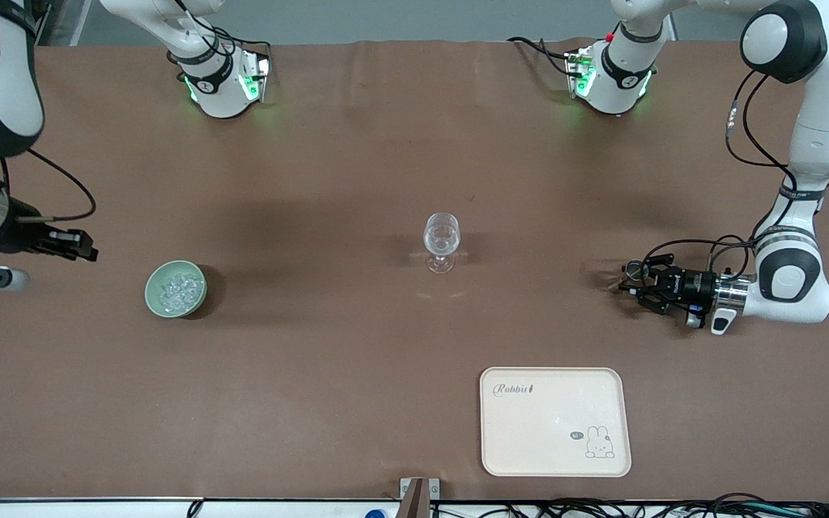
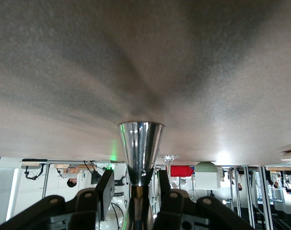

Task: Pour wine and add ice with both arms
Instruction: 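Lift the ice cube with the right gripper while the left gripper lifts the jigger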

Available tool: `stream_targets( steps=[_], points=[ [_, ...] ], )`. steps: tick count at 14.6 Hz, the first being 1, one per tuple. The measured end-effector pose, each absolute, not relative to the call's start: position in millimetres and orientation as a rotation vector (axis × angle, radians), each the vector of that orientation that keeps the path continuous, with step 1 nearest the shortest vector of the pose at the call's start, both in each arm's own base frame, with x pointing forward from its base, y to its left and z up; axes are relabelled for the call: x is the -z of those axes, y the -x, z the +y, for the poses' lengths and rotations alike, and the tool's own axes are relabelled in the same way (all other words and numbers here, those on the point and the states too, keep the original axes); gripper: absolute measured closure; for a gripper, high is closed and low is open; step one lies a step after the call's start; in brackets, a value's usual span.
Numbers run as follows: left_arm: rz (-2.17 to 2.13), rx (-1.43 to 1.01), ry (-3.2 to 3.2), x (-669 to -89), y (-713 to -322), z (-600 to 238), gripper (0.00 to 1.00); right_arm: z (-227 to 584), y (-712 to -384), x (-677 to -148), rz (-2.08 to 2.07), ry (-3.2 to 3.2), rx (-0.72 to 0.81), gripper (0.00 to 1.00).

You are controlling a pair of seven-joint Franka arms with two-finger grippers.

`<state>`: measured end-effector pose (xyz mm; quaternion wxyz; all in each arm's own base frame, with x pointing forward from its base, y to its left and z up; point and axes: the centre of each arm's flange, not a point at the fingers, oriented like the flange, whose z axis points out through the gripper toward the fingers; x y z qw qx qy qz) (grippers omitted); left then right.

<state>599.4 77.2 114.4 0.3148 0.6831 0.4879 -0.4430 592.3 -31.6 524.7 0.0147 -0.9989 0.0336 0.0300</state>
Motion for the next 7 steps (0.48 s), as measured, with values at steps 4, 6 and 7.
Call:
stream_targets(
  steps=[4, 6, 7],
  points=[
    [1.286, 1.17, -1.798, -114, -599, 77, 0.64, -31, -561, -568, 0.1, 3.1, -0.102, 0.67],
    [1.286, 1.17, -1.798, -114, -599, 77, 0.7, -31, -550, -580, 0.098, 3.097, -0.101, 0.67],
    [1.284, 1.173, -1.795, -114, -598, 77, 0.77, -31, -545, -582, 0.097, 3.095, -0.1, 0.67]
  ],
)
